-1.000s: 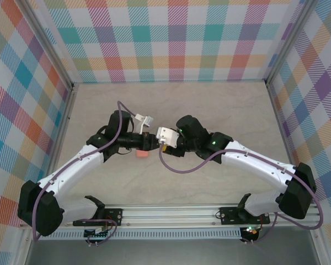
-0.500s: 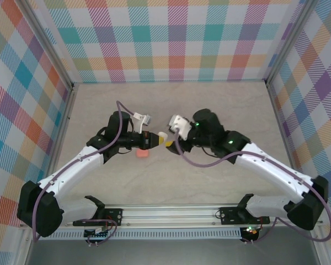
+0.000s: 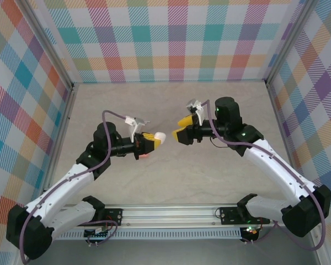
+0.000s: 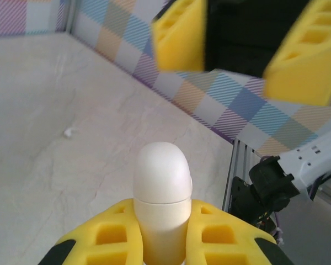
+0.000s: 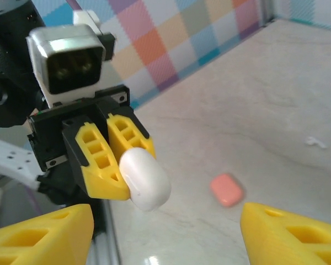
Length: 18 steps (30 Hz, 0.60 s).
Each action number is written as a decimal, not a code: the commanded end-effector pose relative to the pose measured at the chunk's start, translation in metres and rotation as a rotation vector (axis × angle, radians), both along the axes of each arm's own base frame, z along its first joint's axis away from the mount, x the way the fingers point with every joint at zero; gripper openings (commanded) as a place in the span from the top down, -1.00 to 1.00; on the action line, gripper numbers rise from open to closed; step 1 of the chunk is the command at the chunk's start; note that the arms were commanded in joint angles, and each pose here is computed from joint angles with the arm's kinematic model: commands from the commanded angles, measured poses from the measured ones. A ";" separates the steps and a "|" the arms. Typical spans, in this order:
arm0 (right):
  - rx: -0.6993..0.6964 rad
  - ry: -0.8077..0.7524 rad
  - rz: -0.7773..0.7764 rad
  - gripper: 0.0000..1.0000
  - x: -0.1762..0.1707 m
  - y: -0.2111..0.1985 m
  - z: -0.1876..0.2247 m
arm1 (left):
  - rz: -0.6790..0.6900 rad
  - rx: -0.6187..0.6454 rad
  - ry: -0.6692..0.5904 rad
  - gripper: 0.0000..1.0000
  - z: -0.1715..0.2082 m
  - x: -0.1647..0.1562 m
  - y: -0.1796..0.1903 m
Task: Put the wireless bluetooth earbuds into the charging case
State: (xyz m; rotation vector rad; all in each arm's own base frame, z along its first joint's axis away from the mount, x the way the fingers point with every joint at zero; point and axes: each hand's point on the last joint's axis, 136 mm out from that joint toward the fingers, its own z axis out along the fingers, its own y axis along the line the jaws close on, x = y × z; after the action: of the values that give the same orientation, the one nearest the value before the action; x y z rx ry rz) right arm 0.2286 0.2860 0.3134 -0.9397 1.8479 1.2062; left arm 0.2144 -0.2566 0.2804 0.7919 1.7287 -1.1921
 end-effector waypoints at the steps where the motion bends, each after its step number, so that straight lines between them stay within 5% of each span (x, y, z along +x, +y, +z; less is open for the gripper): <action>1: 0.110 0.052 0.131 -0.41 -0.019 0.011 0.011 | -0.080 -0.003 -0.138 1.00 0.016 -0.018 -0.001; 18: 0.064 0.049 0.190 -0.41 -0.027 0.035 -0.003 | -0.150 -0.080 -0.138 1.00 0.029 -0.027 -0.010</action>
State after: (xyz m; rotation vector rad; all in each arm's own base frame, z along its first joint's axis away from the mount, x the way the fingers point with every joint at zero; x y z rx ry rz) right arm 0.1989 0.3156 0.2992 -1.0474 1.8282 1.4194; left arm 0.1972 -0.2613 0.2941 0.8910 1.6014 -1.2290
